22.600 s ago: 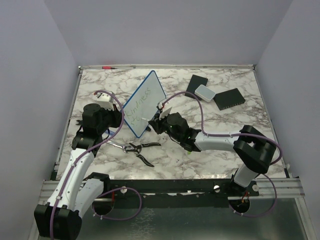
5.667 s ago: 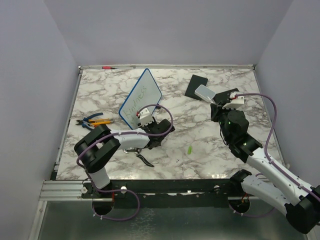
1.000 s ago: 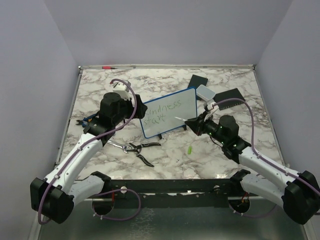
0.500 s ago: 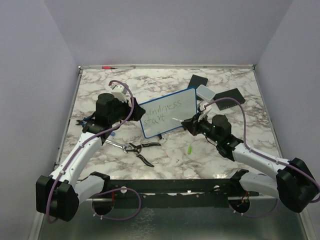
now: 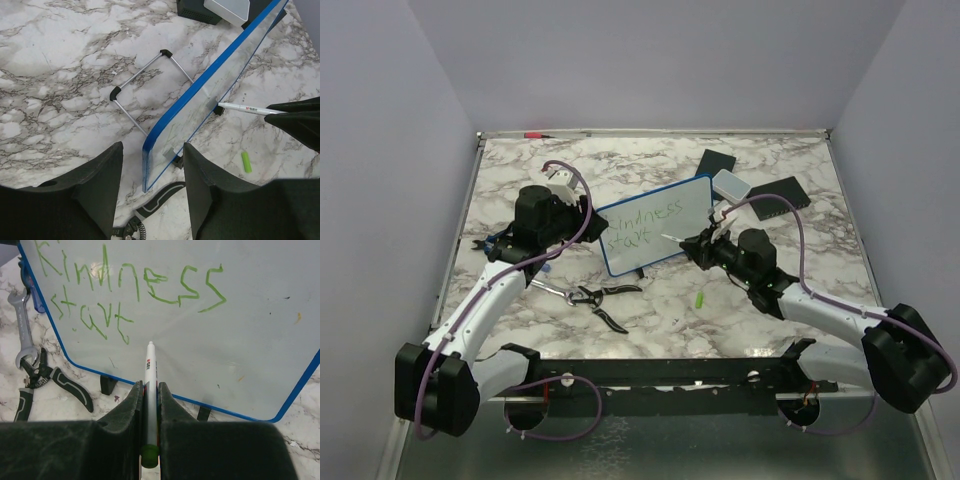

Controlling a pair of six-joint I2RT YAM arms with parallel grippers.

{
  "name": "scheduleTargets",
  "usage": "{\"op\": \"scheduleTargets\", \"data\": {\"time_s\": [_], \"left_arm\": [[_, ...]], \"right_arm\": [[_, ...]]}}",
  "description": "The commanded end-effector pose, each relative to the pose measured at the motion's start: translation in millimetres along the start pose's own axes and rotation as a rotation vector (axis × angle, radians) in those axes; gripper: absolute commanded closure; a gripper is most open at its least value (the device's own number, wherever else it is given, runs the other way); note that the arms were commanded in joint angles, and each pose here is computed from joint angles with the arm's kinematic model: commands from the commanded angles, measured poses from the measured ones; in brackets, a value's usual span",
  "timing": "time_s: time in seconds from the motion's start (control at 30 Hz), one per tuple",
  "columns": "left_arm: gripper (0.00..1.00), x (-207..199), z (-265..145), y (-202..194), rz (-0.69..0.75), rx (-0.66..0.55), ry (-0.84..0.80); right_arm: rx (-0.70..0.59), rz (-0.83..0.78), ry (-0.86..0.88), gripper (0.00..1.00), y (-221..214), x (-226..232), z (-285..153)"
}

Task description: Write a sentence on the whiteboard

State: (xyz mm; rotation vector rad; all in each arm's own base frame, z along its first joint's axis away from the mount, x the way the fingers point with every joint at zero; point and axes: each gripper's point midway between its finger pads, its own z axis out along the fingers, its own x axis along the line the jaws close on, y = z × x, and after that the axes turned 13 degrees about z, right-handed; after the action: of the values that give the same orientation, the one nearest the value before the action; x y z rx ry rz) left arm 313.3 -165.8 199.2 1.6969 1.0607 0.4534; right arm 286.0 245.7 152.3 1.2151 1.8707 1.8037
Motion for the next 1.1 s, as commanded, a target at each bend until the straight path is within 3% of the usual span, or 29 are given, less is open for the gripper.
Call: {"op": "scheduleTargets", "data": {"time_s": [0.0, 0.5, 1.07], "left_arm": [[0.49, 2.4, 2.5, -5.8, 0.002, 0.009, -0.006], [0.60, 3.7, 3.9, -8.6, -0.005, 0.018, 0.001], [0.61, 3.6, 3.2, -8.7, -0.005, 0.017, -0.001]], "right_arm": [[-0.054, -0.029, -0.010, 0.99, 16.6, 1.3, 7.9], [-0.102, -0.052, -0.018, 0.99, 30.8, 3.7, 11.8], [-0.082, -0.054, -0.079, 0.99, 19.0, -6.2, 12.4]]}}
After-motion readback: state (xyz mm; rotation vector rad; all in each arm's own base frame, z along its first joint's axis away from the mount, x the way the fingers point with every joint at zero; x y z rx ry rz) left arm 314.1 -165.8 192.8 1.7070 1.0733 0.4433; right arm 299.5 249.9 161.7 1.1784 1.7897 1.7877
